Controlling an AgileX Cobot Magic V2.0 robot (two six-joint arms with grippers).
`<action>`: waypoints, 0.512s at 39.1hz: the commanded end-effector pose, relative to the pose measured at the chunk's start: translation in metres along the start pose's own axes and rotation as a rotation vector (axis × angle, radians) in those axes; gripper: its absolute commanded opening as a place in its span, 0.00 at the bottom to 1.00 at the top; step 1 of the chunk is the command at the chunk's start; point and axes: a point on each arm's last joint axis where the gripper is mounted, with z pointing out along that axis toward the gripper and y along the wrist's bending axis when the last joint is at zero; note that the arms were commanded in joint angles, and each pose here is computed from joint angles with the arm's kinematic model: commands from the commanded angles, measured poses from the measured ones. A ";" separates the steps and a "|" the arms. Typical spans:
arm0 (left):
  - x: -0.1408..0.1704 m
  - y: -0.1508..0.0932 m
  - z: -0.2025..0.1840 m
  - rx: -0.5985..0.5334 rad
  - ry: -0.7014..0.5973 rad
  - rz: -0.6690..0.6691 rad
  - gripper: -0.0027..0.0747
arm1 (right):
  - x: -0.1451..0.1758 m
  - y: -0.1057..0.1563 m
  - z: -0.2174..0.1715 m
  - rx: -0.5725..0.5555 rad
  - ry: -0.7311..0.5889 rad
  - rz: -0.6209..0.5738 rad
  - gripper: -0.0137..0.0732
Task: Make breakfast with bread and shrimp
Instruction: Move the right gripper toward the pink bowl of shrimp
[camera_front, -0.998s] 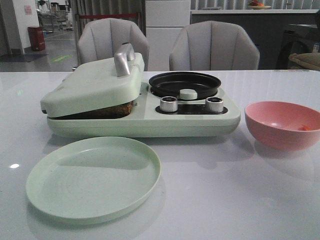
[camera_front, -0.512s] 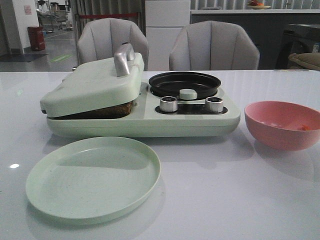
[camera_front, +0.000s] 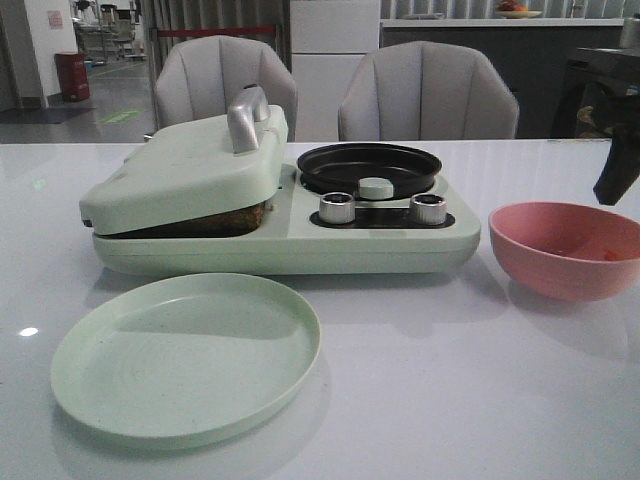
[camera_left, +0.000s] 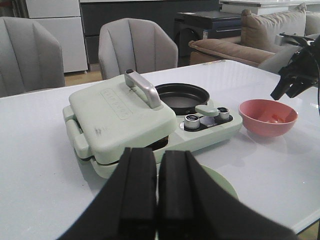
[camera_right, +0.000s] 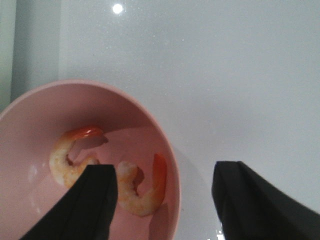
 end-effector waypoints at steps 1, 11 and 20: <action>-0.013 0.000 -0.006 -0.004 -0.109 -0.024 0.18 | -0.019 0.000 -0.007 -0.002 -0.078 -0.018 0.74; -0.013 0.000 -0.006 -0.004 -0.109 -0.024 0.18 | -0.028 -0.004 0.021 -0.012 -0.032 -0.009 0.58; -0.013 0.000 -0.006 -0.004 -0.109 -0.024 0.18 | -0.030 -0.003 0.016 -0.015 -0.042 -0.010 0.31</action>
